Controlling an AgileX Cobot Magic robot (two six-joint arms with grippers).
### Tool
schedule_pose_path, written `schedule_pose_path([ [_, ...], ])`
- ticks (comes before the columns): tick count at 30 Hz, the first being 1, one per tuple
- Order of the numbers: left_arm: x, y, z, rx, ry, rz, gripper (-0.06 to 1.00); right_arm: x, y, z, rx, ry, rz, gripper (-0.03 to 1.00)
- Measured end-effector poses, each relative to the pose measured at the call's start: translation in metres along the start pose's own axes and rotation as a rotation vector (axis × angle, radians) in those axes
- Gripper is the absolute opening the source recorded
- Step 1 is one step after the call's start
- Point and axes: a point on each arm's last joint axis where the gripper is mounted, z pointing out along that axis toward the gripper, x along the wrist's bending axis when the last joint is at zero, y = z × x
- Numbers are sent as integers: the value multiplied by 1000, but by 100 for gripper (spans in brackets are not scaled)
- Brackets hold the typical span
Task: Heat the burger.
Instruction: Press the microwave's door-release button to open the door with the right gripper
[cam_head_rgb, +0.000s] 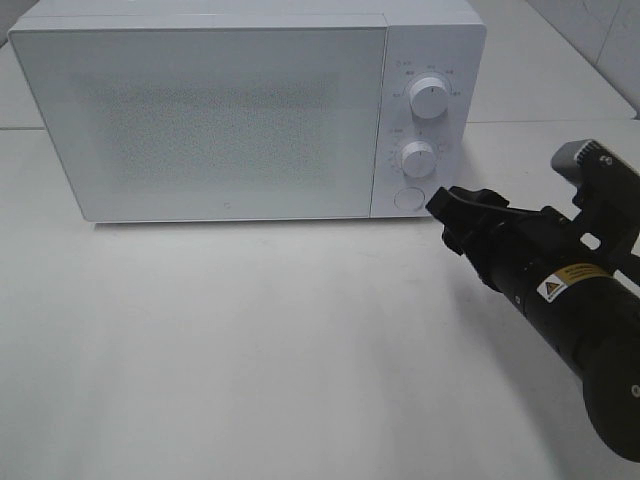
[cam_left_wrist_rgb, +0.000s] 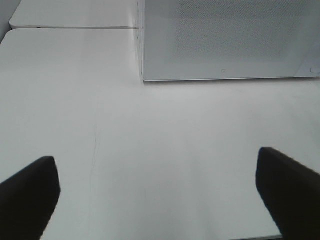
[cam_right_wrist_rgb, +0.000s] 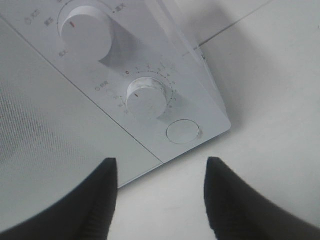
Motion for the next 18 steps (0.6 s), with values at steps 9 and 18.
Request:
schedule_pose_path([
  [9,0,0,0,0,0,0,99,0,0,0,0,0,402,29],
  [18,0,0,0,0,0,0,99,-2,-3,0,25,-31,680,5],
])
